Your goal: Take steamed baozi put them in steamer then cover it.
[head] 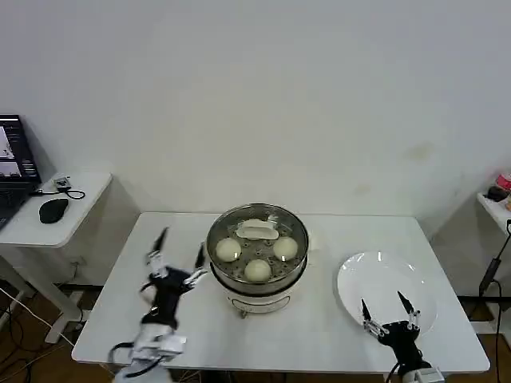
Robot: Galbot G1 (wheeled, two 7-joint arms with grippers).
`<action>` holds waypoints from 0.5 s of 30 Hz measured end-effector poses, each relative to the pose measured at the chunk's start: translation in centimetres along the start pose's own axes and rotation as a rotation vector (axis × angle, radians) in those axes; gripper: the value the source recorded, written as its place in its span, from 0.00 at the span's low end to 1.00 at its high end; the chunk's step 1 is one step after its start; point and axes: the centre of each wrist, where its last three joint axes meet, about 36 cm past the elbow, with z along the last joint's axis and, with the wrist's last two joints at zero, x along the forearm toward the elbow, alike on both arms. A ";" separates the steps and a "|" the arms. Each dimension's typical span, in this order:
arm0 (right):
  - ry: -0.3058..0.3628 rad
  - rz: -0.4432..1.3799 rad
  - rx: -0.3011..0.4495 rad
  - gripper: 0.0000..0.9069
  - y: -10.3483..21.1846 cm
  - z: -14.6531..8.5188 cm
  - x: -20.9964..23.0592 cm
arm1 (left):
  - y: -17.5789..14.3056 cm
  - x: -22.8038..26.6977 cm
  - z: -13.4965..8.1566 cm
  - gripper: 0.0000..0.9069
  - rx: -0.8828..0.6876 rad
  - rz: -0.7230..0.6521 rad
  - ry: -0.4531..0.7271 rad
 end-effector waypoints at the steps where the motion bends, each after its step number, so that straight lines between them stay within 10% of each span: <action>1: 0.002 -0.003 -0.004 1.00 0.0 -0.1 0.1 | 0.4 0.6 0.6 1.00 0.050 -0.016 0.019; 15: 0.048 -0.077 -0.077 1.00 1.2 -1.2 1.6 | 1.5 9.5 4.3 1.00 0.429 -0.122 0.252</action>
